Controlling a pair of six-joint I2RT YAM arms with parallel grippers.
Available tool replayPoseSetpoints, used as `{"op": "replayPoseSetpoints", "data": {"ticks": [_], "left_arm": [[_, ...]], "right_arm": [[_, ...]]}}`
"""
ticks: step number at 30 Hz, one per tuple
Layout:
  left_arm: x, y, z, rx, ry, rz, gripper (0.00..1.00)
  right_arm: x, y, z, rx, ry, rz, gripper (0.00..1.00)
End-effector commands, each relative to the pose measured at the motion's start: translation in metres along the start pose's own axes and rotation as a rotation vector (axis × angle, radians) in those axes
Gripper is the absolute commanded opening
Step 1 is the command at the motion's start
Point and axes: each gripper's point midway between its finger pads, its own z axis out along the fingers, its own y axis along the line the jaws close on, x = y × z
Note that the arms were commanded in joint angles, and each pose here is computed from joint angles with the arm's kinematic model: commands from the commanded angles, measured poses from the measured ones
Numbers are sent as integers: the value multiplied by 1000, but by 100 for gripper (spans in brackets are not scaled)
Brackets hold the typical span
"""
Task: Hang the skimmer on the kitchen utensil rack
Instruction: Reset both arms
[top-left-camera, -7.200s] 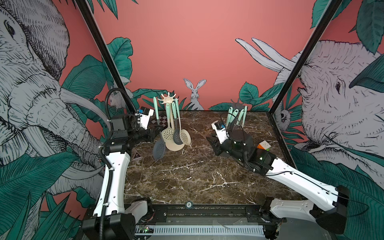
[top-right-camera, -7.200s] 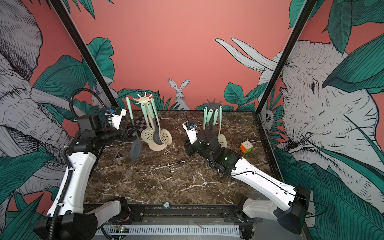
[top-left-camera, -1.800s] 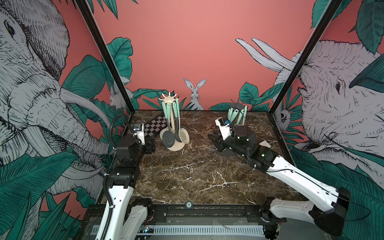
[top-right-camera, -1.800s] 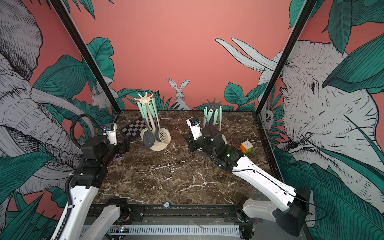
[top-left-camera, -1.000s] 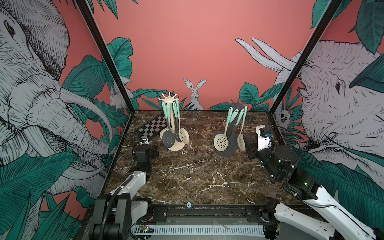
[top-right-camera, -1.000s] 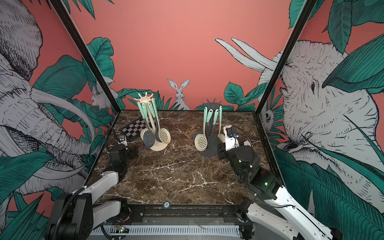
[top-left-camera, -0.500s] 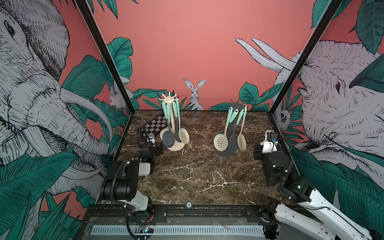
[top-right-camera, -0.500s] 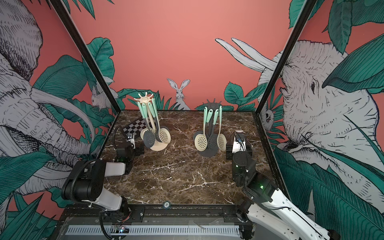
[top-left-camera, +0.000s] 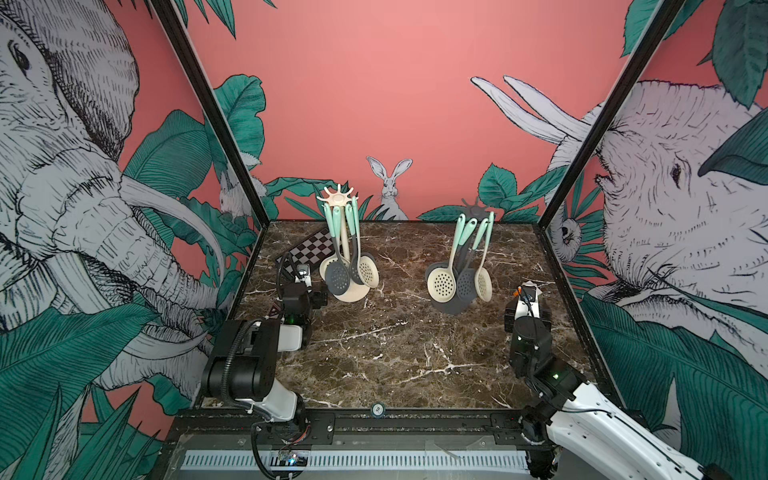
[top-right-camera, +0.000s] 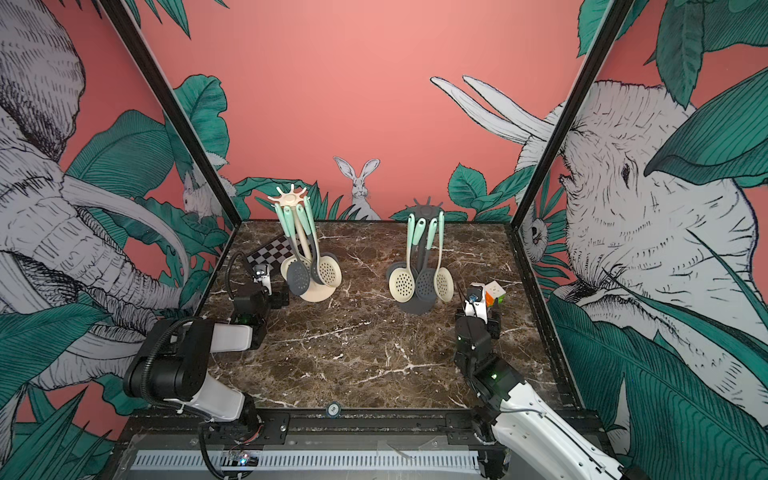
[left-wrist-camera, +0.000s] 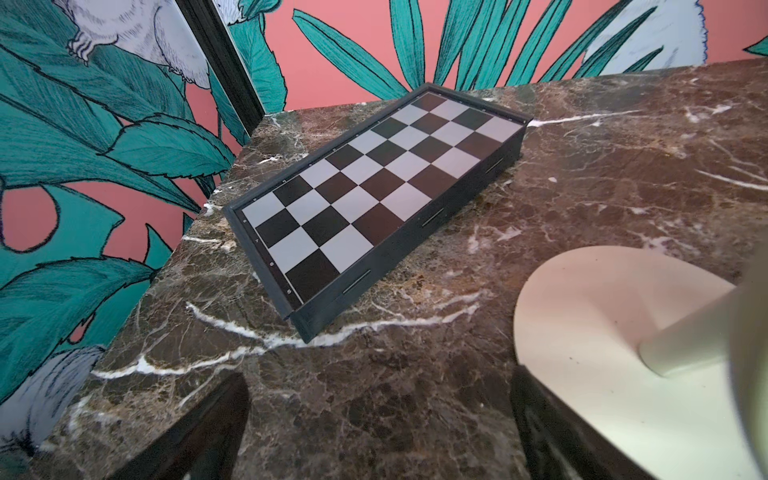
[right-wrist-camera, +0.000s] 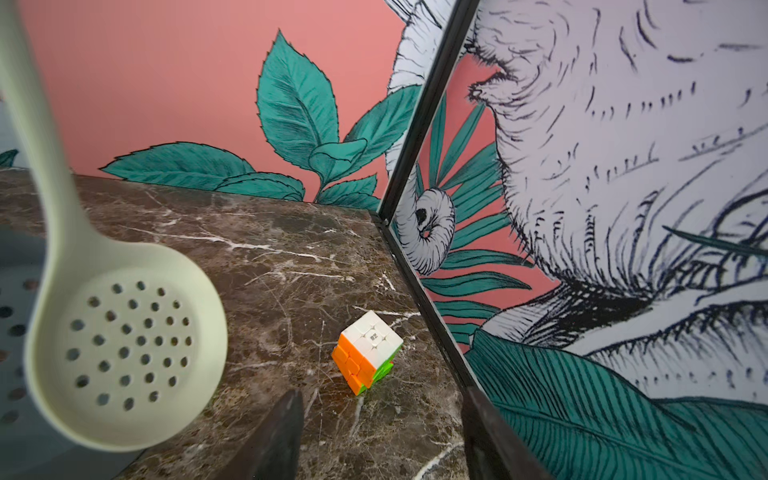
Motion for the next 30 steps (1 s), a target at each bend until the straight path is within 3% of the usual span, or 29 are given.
{"op": "replayPoseSetpoints", "data": {"ticks": [1,9,14,21,30], "left_arm": [[-6,1,-2,-11,-29,6,99],[-6,1,-2,-10,-28,6,99],[-6,1,-2,-8,-28,6,99],[-6,1,-2,-9,-28,5,99],[-6,1,-2,-9,-29,5,99]], "right_arm": [[1,12,14,-47,-9,60,60],[48,30,69,-87,89,83,61],[67,31,106,-38,125,61,62],[75,53,135,-168,145,63,63],[89,61,141,-239,133,97,67]]}}
